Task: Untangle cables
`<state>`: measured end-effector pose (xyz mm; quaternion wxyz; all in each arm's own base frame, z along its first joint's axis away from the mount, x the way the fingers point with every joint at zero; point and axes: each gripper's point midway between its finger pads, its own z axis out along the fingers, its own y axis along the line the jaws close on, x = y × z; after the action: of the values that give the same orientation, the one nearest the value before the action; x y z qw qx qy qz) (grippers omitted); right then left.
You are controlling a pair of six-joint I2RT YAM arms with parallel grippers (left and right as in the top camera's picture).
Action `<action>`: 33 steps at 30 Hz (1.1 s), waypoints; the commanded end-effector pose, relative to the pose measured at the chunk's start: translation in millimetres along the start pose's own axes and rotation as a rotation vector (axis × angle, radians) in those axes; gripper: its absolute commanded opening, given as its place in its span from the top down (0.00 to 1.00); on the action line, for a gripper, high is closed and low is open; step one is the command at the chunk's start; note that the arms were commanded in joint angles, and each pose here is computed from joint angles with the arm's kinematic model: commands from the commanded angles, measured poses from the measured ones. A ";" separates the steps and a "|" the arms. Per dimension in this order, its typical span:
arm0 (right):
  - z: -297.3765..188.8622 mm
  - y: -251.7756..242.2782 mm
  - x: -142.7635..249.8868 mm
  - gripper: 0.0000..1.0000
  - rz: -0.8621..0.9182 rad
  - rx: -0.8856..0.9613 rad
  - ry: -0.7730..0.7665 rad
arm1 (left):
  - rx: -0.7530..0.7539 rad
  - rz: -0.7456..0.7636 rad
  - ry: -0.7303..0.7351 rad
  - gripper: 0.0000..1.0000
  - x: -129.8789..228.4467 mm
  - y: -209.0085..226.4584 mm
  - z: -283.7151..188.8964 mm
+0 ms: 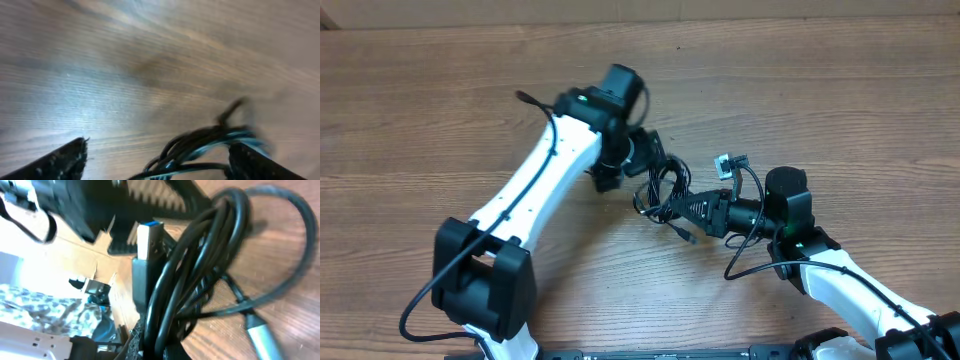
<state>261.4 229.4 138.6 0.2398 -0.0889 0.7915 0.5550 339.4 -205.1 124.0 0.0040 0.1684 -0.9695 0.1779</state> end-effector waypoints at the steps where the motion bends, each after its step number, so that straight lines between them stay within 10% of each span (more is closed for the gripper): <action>1: 2.2 3.0 -4.5 0.96 0.045 0.013 -0.021 | 0.151 -0.030 0.052 0.00 -13.8 -2.2 -22.2; 7: 1.9 -2.7 -8.5 0.82 0.047 0.045 -0.047 | 0.194 -0.021 0.087 0.00 -17.8 7.4 -30.2; 17: -8.8 -62.2 11.4 0.17 0.218 0.333 -0.055 | 0.113 0.005 0.038 0.00 -21.2 15.2 -24.8; 33: -17.8 -65.0 27.8 0.00 0.188 0.383 0.004 | -0.308 0.136 -0.134 0.07 14.2 72.4 -74.9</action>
<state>257.2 192.0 62.2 0.1686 0.0659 0.8915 0.4154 298.4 -143.0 120.5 0.0545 0.1329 -0.9885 0.0483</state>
